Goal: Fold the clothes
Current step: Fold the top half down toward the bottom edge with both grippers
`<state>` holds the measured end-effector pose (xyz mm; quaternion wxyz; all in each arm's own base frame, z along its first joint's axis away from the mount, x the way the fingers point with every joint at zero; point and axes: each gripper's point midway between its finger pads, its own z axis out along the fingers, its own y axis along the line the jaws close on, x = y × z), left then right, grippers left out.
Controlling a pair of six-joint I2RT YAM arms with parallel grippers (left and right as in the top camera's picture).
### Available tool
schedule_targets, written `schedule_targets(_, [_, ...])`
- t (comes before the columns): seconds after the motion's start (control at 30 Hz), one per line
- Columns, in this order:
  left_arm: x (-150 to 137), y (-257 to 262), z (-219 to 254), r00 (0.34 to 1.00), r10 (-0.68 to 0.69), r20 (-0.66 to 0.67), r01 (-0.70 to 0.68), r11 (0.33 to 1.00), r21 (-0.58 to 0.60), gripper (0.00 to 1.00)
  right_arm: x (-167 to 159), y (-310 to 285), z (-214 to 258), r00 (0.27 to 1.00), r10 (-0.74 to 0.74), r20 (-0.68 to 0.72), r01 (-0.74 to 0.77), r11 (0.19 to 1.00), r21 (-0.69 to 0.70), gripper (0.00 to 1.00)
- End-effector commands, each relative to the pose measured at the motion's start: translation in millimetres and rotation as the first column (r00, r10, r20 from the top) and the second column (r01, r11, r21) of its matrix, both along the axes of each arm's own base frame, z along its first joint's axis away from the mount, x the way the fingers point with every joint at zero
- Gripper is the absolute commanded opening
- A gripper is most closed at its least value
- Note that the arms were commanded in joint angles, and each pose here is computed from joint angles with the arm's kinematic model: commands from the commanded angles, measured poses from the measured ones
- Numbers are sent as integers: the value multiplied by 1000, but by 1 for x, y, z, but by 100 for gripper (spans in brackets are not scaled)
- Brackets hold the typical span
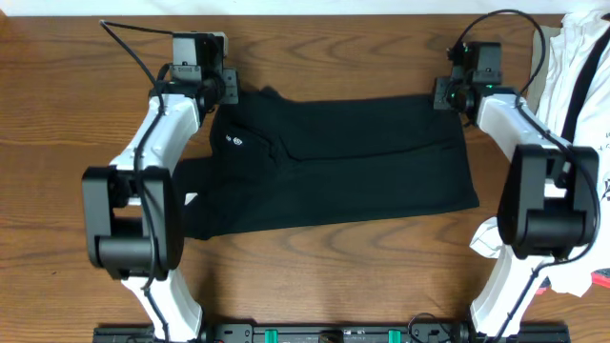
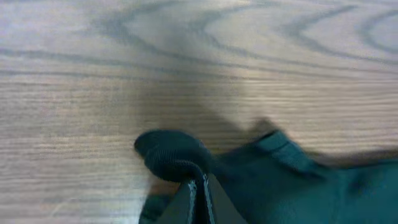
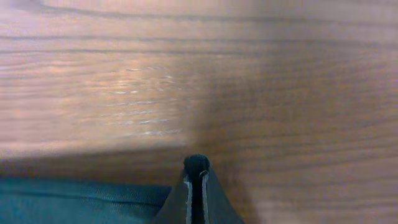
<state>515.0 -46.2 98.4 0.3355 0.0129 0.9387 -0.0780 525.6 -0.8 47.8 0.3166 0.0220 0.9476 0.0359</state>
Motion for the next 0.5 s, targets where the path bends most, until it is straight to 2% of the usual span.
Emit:
schedule_targets(0.0, [-7, 3, 34, 999, -2, 32, 2, 1000, 14, 7, -2, 5, 32, 997, 69, 46, -70, 998, 6, 1])
schedule_targets(0.23, [-28, 1, 36, 999, -12, -36, 12, 1000, 1, 6, -22, 8, 33, 996, 82, -26, -82, 996, 24, 1])
schedule_targets(0.33, [-42, -8, 32, 994, -39, -98, 34, 998, -54, 6, -31, 17, 33, 992, 114, -55, -110, 991, 72, 1])
schedule_targets(0.47, [-63, -8, 38, 987, -41, -153, 32, 998, -56, 6, -42, 26, 50, 988, 145, -54, -138, 983, 118, 1])
